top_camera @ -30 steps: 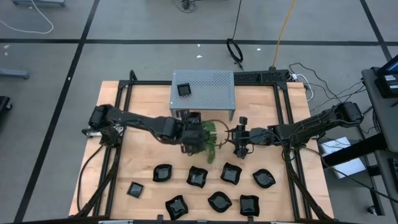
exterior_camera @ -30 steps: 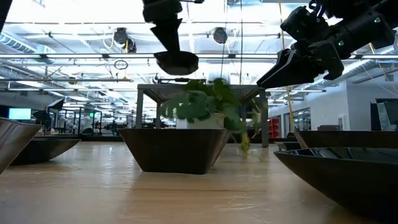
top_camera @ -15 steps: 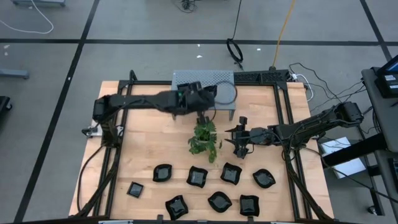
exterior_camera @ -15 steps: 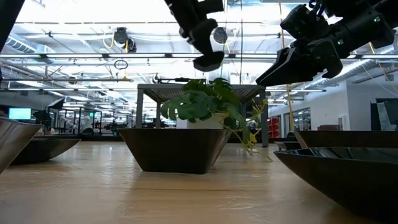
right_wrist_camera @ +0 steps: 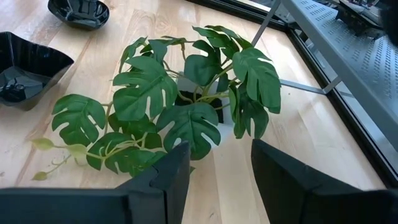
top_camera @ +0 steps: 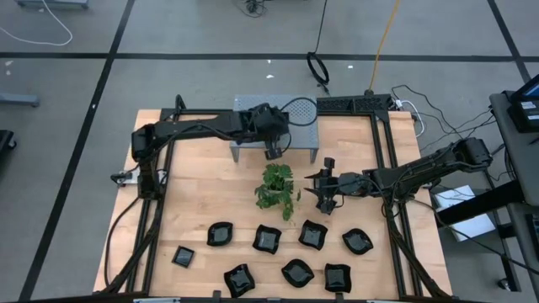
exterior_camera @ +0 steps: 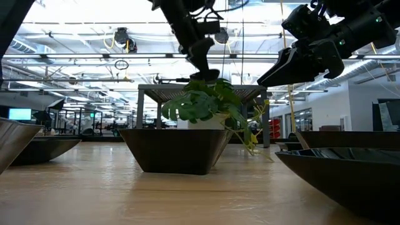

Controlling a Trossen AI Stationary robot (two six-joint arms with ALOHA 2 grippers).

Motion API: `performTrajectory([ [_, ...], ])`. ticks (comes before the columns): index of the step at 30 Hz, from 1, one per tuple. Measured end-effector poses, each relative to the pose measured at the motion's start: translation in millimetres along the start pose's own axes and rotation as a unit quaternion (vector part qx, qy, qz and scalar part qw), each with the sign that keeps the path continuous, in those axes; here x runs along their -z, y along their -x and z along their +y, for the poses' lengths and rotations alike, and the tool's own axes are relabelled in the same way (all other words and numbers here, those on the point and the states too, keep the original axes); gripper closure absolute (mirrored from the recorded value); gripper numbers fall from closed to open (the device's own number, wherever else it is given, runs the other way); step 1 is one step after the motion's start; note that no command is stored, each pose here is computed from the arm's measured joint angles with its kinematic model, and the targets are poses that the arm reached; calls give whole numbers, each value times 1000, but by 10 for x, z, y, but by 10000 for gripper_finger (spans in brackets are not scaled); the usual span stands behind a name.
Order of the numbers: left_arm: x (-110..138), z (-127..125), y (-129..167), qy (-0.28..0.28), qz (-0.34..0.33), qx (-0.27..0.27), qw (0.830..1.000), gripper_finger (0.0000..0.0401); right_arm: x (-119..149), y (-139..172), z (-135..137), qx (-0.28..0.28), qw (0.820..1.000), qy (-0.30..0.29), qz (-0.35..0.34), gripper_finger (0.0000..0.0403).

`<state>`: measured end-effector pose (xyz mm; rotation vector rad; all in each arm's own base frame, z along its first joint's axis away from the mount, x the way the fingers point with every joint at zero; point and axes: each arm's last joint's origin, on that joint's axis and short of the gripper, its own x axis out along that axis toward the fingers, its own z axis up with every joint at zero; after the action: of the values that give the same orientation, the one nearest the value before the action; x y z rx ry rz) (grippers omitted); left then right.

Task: Pick & Place Mini shaped plates
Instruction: Put the black leaf shaped plate on the shelf, then stack the black leaf plate on top of the other black leaf plate on the shelf

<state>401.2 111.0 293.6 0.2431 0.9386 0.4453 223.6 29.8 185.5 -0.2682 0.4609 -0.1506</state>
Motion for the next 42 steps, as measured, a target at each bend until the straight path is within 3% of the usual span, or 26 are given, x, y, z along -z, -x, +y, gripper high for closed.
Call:
performTrajectory([
  [4,54,-49,-139,-27,30,-6,999,396,-11,-1,-1,1,1000,-2,-5,245],
  [14,55,12,-151,-51,45,-84,994,374,-32,0,-5,2,1000,-5,-15,245],
  [21,50,17,-153,-47,42,-85,994,369,-39,0,-6,3,1000,-7,-19,245],
  [30,20,-85,-102,-60,38,-97,993,286,-37,0,-6,3,1000,-7,-18,245],
  [35,-42,-110,143,-85,16,-108,990,248,-37,0,-6,3,1000,-7,-18,245],
  [42,-160,-101,646,-16,-67,-101,992,244,-38,0,-6,2,1000,-7,-19,245],
])
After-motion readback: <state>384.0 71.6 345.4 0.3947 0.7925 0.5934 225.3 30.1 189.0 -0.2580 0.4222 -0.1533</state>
